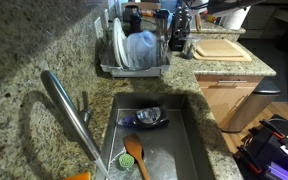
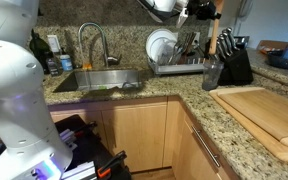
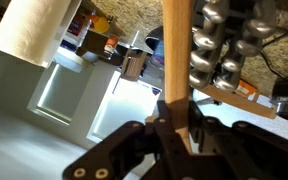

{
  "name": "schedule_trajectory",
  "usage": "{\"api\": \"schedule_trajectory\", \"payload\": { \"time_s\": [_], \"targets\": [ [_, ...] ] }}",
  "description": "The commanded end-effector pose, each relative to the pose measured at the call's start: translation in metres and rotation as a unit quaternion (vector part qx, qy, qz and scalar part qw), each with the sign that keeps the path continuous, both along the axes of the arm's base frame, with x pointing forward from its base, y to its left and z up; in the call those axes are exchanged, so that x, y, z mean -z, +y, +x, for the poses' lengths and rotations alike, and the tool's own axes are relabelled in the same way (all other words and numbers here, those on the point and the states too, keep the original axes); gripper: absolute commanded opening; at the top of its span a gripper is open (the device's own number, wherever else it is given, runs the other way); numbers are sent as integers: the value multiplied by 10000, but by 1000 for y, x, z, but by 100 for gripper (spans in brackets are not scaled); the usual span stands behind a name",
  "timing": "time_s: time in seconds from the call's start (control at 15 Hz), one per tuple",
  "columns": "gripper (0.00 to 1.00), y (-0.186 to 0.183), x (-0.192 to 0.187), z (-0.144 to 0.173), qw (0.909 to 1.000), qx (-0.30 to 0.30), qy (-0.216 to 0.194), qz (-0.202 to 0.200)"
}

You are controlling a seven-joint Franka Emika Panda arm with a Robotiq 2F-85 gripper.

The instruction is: Open the tap and put the wooden spoon in the cup

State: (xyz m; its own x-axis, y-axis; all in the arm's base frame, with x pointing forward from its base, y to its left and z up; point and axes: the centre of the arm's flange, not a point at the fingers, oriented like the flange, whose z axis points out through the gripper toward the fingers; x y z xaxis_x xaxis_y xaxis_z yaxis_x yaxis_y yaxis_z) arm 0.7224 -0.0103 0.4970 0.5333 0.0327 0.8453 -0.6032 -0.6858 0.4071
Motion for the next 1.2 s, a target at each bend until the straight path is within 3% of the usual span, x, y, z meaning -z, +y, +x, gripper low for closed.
{"api": "schedule_trajectory", "payload": {
  "time_s": [0.0,0.07,0.13,0.47,0.67,0.93,1.13],
  "targets": [
    [23,-1,1,-3,10000,-7,29,-50],
    [23,-2,0,-5,10000,-15,41,-65],
    [6,-2,-1,-6,10000,-18,46,-69],
    [6,1,5,-11,9911,-270,-1289,213],
    [6,-5,10,-17,9863,-321,-1599,266],
    [6,-16,13,-34,9937,-131,-659,902],
    [6,-24,14,-42,9940,83,-132,1080]
  ]
}}
